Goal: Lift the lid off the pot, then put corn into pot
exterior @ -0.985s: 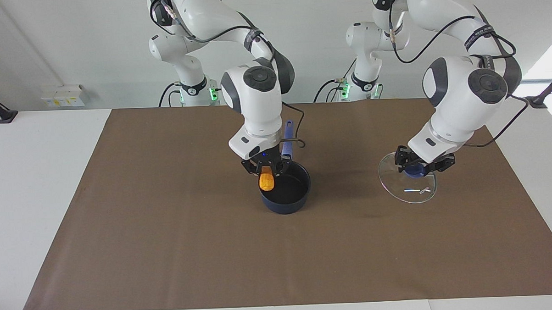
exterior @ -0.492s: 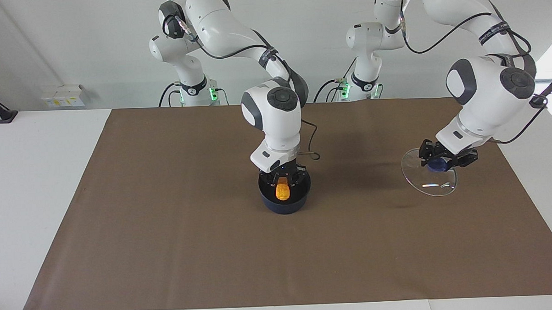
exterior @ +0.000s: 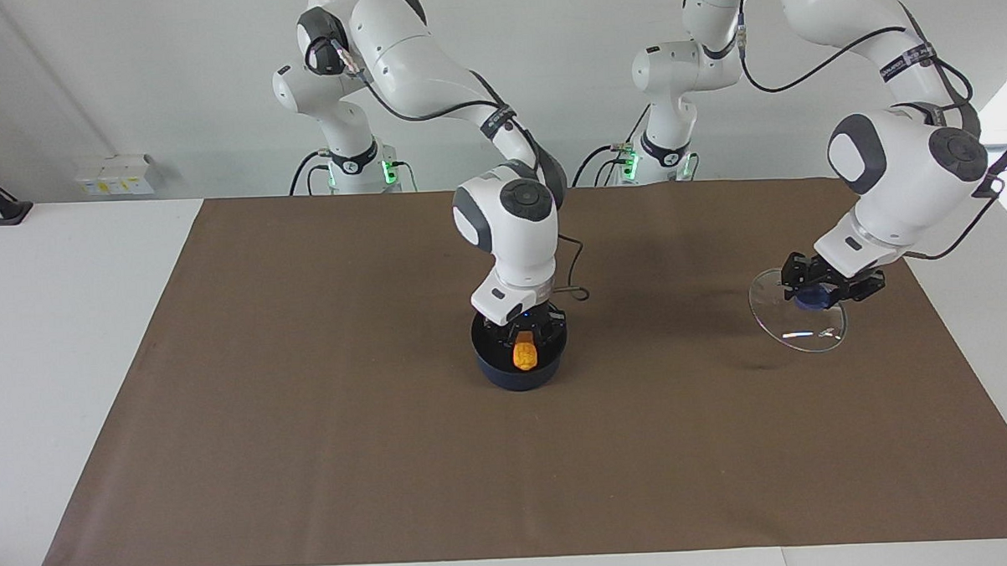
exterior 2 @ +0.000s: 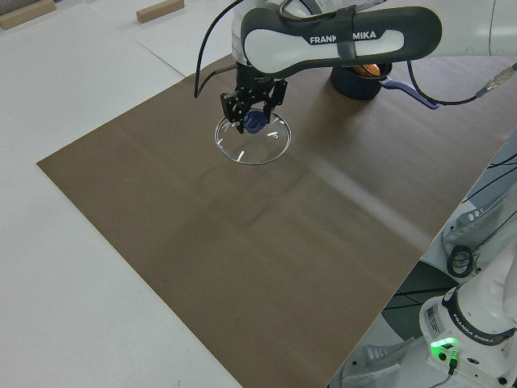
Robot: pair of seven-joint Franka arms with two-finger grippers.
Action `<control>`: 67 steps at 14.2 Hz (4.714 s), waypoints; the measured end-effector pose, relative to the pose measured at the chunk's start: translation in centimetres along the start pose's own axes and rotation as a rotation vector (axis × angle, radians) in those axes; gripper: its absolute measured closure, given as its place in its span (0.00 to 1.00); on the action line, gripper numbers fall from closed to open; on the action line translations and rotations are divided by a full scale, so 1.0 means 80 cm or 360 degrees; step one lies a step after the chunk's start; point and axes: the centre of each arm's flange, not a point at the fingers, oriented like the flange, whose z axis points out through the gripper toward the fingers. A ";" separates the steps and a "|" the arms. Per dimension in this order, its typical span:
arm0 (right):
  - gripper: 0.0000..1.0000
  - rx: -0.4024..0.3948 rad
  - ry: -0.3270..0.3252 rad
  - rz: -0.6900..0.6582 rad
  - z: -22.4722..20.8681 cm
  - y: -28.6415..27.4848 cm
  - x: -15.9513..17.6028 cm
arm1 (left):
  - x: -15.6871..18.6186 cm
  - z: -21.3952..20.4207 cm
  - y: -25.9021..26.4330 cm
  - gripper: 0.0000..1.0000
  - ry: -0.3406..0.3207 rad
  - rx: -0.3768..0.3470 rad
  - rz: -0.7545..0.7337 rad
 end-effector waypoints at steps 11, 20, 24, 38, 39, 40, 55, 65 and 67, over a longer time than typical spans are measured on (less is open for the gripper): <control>0.61 -0.0015 -0.0023 -0.0015 0.018 0.003 -0.009 | -0.049 0.116 -0.010 0.34 0.0069 0.0035 -0.0004; 0.38 -0.0018 -0.0030 -0.0065 0.025 0.003 -0.014 | -0.038 0.094 -0.013 0.00 0.0149 0.0075 0.0011; 0.08 0.0017 0.0015 -0.0064 -0.008 0.002 -0.011 | -0.014 0.057 0.001 0.00 0.0198 0.0085 -0.0022; 0.00 0.0060 0.0222 -0.0089 -0.245 0.238 0.068 | -0.005 -0.147 0.059 0.00 0.0141 0.0028 -0.0333; 0.00 0.0050 0.0204 -0.0109 -0.259 0.255 0.066 | -0.010 -0.156 0.058 0.00 0.0132 0.0024 -0.0346; 0.00 0.0044 0.0181 -0.0125 -0.274 0.269 0.060 | -0.016 -0.164 0.058 0.00 0.0114 0.0018 -0.0369; 0.00 -0.0011 -0.0153 -0.0038 -0.353 0.444 -0.003 | -0.066 -0.243 0.083 0.00 -0.0045 -0.0027 -0.0441; 0.00 0.0012 0.0002 -0.0003 -0.437 0.509 -0.043 | -0.063 -0.263 0.091 0.00 -0.0051 -0.0025 -0.0422; 0.00 0.0013 -0.0043 -0.0024 -0.433 0.502 -0.047 | -0.063 -0.264 0.091 0.00 -0.0045 -0.0024 -0.0422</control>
